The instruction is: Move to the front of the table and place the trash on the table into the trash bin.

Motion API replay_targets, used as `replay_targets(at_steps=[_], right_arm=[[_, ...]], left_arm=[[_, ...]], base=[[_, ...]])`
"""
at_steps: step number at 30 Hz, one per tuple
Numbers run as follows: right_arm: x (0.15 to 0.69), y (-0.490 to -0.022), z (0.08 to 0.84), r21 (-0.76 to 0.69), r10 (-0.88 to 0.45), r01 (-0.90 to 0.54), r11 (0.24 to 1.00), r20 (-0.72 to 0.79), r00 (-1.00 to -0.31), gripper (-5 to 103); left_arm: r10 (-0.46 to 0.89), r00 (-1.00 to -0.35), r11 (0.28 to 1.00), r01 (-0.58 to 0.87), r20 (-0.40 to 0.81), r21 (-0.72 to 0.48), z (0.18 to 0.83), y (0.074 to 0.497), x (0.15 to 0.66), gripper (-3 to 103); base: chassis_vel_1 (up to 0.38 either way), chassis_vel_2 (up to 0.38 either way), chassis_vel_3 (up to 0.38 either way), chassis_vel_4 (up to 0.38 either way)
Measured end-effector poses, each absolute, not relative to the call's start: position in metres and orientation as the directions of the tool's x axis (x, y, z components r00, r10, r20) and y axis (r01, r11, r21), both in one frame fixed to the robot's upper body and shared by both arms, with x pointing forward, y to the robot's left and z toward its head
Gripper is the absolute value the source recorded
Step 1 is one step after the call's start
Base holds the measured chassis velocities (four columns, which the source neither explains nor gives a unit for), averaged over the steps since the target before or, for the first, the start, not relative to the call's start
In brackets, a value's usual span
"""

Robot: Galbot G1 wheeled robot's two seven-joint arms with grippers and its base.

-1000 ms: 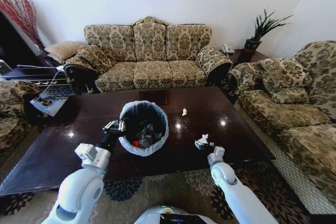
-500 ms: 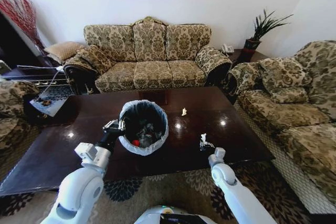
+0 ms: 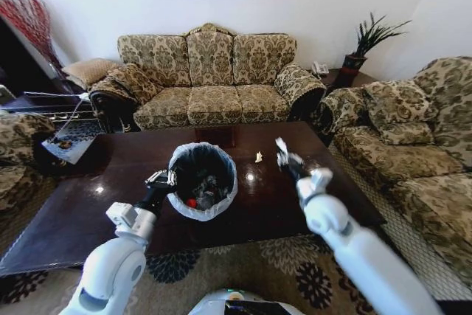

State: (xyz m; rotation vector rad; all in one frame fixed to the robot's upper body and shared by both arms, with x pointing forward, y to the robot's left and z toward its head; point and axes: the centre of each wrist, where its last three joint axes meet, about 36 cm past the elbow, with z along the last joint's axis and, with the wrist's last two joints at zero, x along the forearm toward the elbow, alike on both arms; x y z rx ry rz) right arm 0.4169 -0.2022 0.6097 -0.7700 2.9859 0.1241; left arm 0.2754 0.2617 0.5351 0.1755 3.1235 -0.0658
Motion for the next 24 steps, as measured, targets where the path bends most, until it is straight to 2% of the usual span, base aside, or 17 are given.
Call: replay_targets(at_steps=[2,3,5,6,9,13,17,19,22,23,24], right_arm=[[0.408,-0.19,0.644,0.056,-0.629,-0.632,0.773,-0.056,-0.775,0],[0.408,-0.19,0.644,0.056,-0.629,-0.632,0.773,-0.056,-0.775,0],[0.394,-0.167,0.673,0.043,-0.771,-0.771,0.635,-0.027,-0.637,0],[0.394,-0.167,0.673,0.043,-0.771,-0.771,0.635,-0.027,-0.637,0],[0.376,-0.136,0.67,0.051,-0.854,-0.853,0.519,0.086,-0.514,0],[0.369,-0.124,0.654,0.032,-0.852,-0.863,0.504,0.188,-0.49,-1],[0.377,-0.117,0.63,-0.011,-0.799,-0.832,0.554,0.272,-0.536,20],[0.377,-0.117,0.628,-0.01,-0.795,-0.829,0.56,0.276,-0.54,20],[0.378,-0.114,0.627,-0.006,-0.791,-0.826,0.564,0.284,-0.542,36],[0.378,-0.114,0.627,-0.006,-0.791,-0.826,0.564,0.284,-0.542,36],[0.379,-0.114,0.627,-0.005,-0.792,-0.826,0.563,0.283,-0.542,41]], left_arm=[[0.115,-0.993,0.993,0.116,-0.011,-0.038,0.533,0.262,0.278,3],[0.115,-0.993,0.993,0.116,-0.011,-0.038,0.533,0.262,0.278,3],[0.118,-0.993,0.992,0.118,-0.007,-0.038,0.531,0.263,0.281,3],[0.118,-0.993,0.992,0.118,-0.007,-0.038,0.531,0.263,0.281,3],[0.119,-0.993,0.992,0.12,-0.008,-0.044,0.529,0.262,0.284,3],[0.121,-0.993,0.991,0.121,-0.01,-0.048,0.529,0.261,0.285,3],[0.12,-0.993,0.991,0.121,-0.013,-0.049,0.53,0.262,0.286,3],[0.12,-0.993,0.992,0.12,-0.014,-0.049,0.53,0.262,0.286,3],[0.117,-0.993,0.992,0.117,-0.016,-0.047,0.53,0.263,0.286,3],[0.117,-0.993,0.992,0.117,-0.016,-0.047,0.53,0.263,0.286,3],[0.116,-0.993,0.992,0.116,-0.016,-0.047,0.53,0.263,0.286,3]], base=[[0.0,0.0,0.0,0.0],[0.0,0.0,0.0,0.0],[0.0,0.0,0.0,0.0],[0.0,0.0,0.0,0.0],[0.0,0.0,0.0,0.0],[0.0,0.0,0.0,0.0],[0.0,0.0,0.0,0.0],[0.0,0.0,0.0,0.0],[0.0,0.0,0.0,0.0],[0.0,0.0,0.0,0.0],[0.0,0.0,0.0,0.0]])
